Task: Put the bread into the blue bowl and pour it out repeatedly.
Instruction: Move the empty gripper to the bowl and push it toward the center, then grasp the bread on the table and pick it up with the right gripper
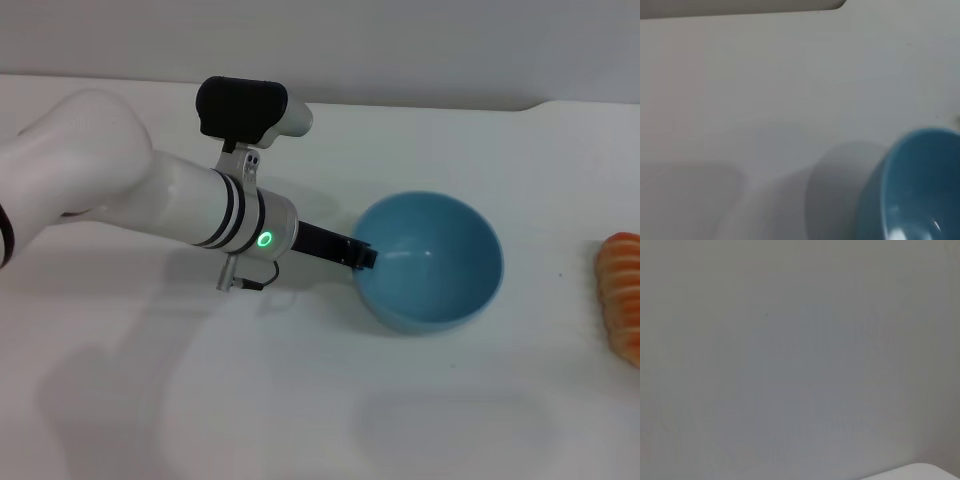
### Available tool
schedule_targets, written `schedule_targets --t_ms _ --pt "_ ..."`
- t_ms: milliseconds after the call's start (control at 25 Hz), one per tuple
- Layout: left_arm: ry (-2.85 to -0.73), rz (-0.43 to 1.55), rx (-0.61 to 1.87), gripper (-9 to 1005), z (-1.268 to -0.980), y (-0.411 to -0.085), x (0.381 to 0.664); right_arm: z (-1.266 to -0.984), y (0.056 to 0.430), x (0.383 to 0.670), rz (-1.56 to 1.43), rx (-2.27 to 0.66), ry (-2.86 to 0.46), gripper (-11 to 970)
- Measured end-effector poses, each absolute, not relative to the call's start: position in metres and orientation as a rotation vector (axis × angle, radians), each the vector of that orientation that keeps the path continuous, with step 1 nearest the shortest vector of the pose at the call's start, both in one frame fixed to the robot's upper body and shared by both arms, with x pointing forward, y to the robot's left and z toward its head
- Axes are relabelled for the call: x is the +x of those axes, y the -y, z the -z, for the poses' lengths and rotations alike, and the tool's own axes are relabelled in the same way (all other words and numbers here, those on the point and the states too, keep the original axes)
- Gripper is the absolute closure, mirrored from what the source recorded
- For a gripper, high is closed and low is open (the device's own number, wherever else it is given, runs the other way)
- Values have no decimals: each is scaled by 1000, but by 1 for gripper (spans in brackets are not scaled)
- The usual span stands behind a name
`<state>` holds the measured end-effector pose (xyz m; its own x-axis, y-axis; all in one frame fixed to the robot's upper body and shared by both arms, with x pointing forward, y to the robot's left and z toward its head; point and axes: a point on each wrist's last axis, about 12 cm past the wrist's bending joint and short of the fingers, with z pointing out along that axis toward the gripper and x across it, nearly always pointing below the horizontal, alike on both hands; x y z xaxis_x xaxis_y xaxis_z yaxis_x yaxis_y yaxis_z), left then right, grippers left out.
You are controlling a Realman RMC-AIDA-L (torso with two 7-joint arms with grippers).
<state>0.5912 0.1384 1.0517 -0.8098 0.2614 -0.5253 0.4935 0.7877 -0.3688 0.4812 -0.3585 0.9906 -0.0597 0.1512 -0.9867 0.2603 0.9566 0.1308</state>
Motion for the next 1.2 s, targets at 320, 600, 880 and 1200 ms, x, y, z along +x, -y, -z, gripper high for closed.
schedule_targets --t_ms 320,600,880,1200 --pt "-2524 690 568 991 -1052 -138 592 -991 358 483 89 318 -1636 262" --pt "-2437 659 607 994 -1072 -130 609 -991 356 483 77 291 -1646 265" --pt "-2283 510 709 996 -1099 -113 633 -987 348 497 32 229 -1727 269" --pt "-2270 420 810 996 -1120 -107 646 -998 348 517 -136 143 -1752 272"
